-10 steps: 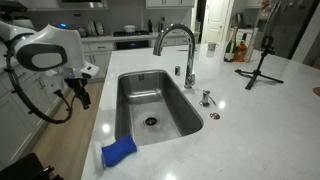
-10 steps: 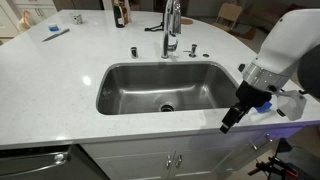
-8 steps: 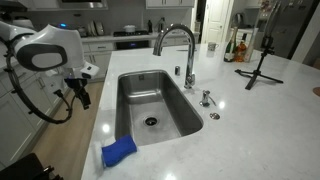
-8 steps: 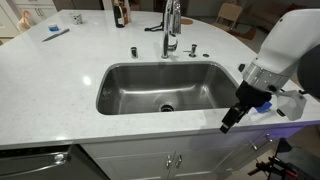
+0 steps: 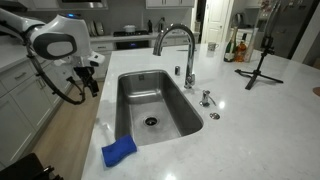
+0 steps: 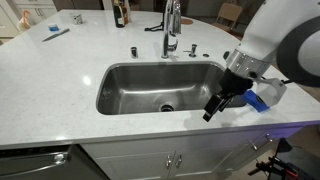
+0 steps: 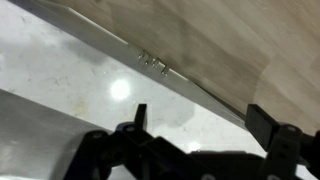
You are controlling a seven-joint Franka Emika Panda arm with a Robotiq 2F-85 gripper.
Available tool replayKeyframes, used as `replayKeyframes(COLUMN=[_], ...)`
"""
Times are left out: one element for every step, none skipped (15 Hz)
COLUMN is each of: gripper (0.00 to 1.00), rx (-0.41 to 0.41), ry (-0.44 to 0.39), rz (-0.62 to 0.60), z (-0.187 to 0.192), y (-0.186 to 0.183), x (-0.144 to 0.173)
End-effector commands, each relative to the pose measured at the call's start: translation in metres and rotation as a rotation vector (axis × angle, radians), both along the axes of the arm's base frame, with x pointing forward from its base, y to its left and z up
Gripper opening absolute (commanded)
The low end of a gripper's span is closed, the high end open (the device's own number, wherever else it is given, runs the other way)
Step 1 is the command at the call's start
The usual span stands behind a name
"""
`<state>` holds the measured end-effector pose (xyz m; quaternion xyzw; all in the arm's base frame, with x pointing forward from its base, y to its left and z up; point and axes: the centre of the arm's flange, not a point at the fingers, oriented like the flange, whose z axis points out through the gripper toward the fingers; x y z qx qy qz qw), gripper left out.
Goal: Move the faucet nozzle to the right
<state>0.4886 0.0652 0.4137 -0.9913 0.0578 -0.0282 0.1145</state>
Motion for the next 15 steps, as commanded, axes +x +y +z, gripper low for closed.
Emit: replayKeyframes(gripper=[1.0,1.0,1.0,1.0,1.0,1.0,1.0,1.0,1.0,1.0,1.0,1.0,1.0,1.0,1.0], rx=[-0.021,-0.032,-0.051,-0.067,-0.082,-0.094,-0.105,-0.118,-0.122,-0.123,-0.123,-0.114,-0.109,-0.104,-0.106], ry=[-0.015,-0.022,-0.042,-0.056,-0.07,-0.087,-0.107,-0.133,-0.166,-0.206,-0.267,-0.315,-0.361,-0.411,-0.453], rz=[-0.028,-0.041,-0.055,-0.067,-0.077,-0.085,-0.096,-0.109,-0.117,-0.128,-0.144,-0.161,-0.174,-0.189,-0.208], z=[0.005,0.005,0.007,0.009,0.013,0.017,0.022,0.026,0.032,0.037,0.043,0.048,0.052,0.056,0.061], y=[0.024,0.029,0.036,0.041,0.048,0.053,0.058,0.063,0.067,0.07,0.072,0.073,0.074,0.073,0.071], x=[0.066,0.078,0.092,0.104,0.116,0.125,0.134,0.141,0.147,0.152,0.156,0.16,0.163,0.165,0.168])
